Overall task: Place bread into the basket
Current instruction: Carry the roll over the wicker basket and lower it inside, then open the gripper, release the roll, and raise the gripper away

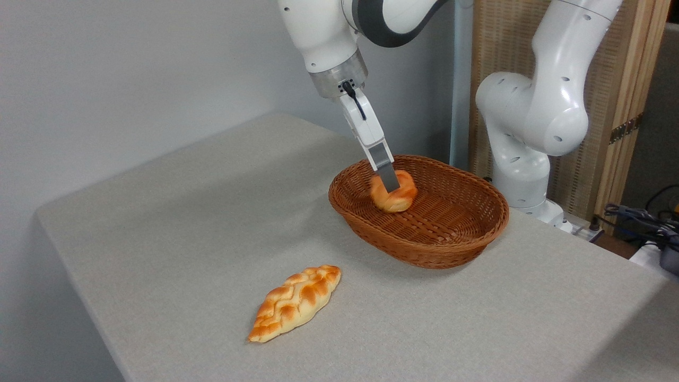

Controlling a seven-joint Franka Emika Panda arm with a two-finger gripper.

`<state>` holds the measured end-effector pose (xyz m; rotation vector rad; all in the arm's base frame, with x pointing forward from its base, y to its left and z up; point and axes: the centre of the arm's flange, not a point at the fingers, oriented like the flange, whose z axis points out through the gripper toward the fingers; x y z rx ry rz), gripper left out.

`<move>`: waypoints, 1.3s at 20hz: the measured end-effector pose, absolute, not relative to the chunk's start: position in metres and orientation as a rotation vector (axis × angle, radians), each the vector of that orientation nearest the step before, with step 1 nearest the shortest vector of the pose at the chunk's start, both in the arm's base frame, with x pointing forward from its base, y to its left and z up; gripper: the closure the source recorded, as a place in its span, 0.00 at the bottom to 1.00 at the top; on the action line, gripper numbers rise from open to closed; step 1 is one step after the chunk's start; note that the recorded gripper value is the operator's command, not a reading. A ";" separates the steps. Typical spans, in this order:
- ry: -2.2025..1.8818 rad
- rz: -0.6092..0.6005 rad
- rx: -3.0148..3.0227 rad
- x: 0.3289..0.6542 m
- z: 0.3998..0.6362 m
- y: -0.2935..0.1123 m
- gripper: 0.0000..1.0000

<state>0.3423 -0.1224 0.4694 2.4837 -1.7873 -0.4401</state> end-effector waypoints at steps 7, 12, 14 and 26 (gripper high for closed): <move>-1.838 -0.434 2.498 0.345 0.476 -0.122 0.00; -1.794 -0.154 2.602 0.384 0.542 -0.101 0.00; -1.723 -0.024 2.645 0.409 0.577 -0.083 0.00; -1.220 0.082 2.814 0.535 0.648 -0.014 0.00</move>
